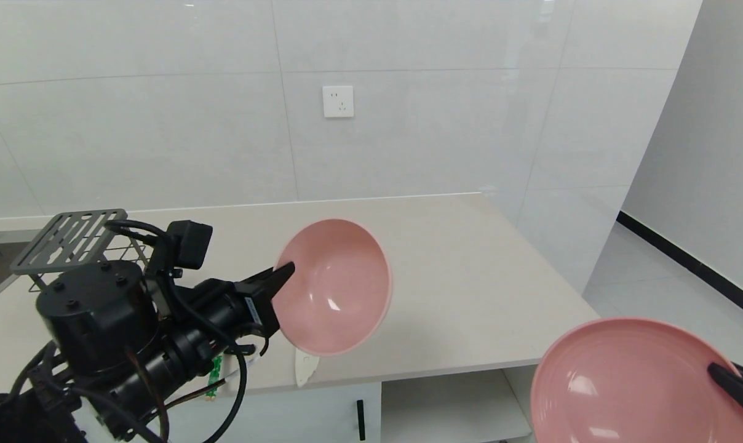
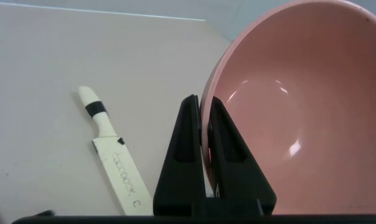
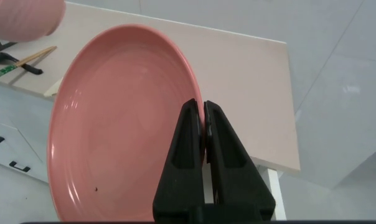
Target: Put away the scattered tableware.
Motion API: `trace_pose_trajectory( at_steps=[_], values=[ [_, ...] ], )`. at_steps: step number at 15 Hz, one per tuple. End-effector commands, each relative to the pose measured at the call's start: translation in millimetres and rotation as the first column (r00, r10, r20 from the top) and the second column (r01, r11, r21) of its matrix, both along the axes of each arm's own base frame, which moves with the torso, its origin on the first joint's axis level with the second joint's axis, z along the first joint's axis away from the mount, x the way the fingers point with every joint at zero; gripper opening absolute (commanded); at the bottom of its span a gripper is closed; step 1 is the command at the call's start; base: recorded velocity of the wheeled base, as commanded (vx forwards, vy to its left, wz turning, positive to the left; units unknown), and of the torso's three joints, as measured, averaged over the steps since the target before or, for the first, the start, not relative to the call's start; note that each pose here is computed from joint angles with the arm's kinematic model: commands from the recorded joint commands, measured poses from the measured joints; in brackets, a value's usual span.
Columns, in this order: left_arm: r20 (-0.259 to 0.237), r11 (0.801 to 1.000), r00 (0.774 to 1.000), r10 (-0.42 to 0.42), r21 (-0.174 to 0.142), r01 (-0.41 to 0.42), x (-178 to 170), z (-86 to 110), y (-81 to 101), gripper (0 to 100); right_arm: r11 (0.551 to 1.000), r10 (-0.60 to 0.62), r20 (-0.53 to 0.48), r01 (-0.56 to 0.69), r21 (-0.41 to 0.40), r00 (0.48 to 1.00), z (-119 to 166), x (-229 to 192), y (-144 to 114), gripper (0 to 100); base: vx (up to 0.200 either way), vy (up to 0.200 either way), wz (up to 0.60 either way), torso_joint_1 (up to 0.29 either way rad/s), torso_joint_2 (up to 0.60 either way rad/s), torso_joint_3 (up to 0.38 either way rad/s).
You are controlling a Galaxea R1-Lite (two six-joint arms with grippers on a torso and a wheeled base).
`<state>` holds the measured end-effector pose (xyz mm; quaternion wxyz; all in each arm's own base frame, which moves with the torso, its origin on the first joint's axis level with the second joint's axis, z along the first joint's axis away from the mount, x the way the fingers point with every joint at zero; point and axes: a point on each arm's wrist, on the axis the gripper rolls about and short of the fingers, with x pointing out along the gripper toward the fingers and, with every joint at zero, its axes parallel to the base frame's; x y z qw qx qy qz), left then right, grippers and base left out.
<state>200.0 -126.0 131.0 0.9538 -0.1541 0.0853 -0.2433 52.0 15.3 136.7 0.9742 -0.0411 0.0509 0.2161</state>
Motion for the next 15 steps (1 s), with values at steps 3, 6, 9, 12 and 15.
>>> trace_pose_trajectory(
  at_steps=[3,6,9,12,15],
  values=[
    [-0.016,0.998,0.998,0.058,0.017,-0.057,-15.3,-11.7,15.4,0,0.999,-0.048,-0.004,0.048,0.002,0.999,-10.2,-6.5,-3.5,0,0.000,0.000,0.00,0.000,0.00,0.000],
    [0.024,0.992,0.992,0.125,-0.012,-0.125,-21.8,-0.8,35.2,0,0.995,-0.096,0.006,0.096,0.004,0.995,-15.9,-13.7,-6.4,0,0.000,0.000,0.00,0.000,0.00,0.000],
    [0.045,0.982,0.982,0.186,-0.025,-0.185,-39.8,3.1,56.7,0,0.994,-0.107,0.006,0.107,0.005,0.994,-21.5,-24.3,-7.6,0,0.000,0.000,0.00,0.000,0.00,0.000],
    [0.053,0.972,0.970,0.235,-0.029,-0.234,-56.2,3.8,72.7,0,0.992,-0.128,0.026,0.128,0.007,0.991,-25.8,-34.0,-8.7,0,0.000,0.000,0.00,0.000,0.00,0.000],
    [0.099,0.952,0.947,0.306,-0.059,-0.301,-67.2,13.9,87.6,0,0.990,-0.138,0.050,0.138,0.012,0.989,-29.6,-42.1,-9.3,0,0.000,0.000,0.00,0.000,0.00,0.000]
  ],
)
